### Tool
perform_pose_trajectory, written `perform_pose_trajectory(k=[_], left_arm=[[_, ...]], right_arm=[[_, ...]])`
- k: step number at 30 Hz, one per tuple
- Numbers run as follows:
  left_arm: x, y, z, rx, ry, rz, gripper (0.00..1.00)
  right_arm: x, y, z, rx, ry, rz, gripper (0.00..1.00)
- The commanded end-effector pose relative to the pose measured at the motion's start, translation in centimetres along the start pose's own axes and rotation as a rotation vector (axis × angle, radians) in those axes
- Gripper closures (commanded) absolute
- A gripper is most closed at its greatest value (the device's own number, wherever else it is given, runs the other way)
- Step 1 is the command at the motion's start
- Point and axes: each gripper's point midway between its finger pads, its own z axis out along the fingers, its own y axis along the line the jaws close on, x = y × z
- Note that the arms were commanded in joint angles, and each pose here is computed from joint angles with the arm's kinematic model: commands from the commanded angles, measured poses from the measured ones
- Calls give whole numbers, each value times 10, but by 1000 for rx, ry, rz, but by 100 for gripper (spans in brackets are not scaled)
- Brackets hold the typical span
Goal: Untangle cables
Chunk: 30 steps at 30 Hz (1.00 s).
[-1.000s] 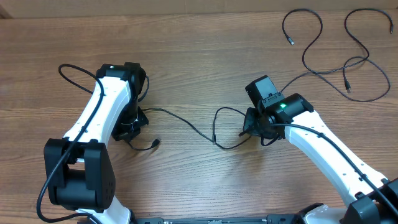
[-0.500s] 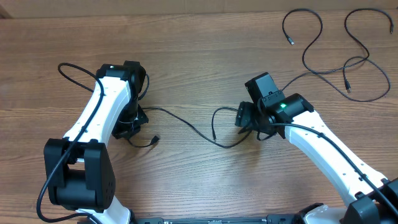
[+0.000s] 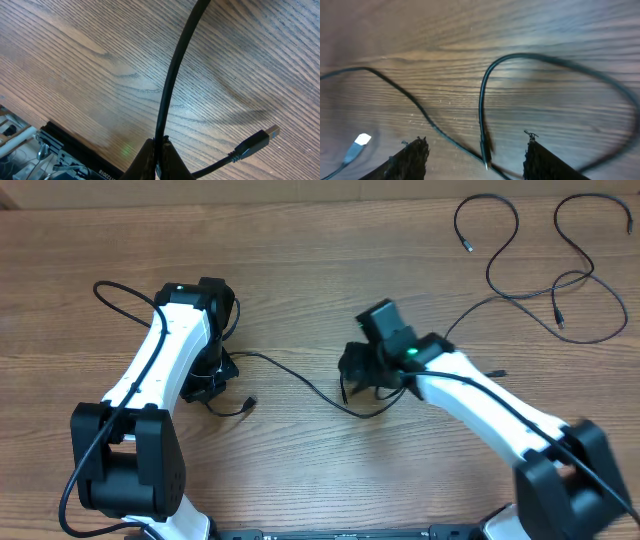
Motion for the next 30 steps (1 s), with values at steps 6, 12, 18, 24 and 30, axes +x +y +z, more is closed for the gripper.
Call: perform_pose_trajectory(k=[6,12,18,24,30], left_arm=[[-6,0,-2,-1,-18,1,93],[-9,-3,-2,11,-29,-3,92],[-9,-4,-2,14,-31,-3,92],[-9,-4,-2,14,-31,-3,92],[-9,-4,-2,15,-31,-3,92]], right_arm=[[21,-8,49,99,48,15,50],[29,-8,56,166,15,-41,51],[29,-7,56,185,-7,-54,59],[31,-8,59,186,3,-54,68],[39,0,61,156,31,-65,68]])
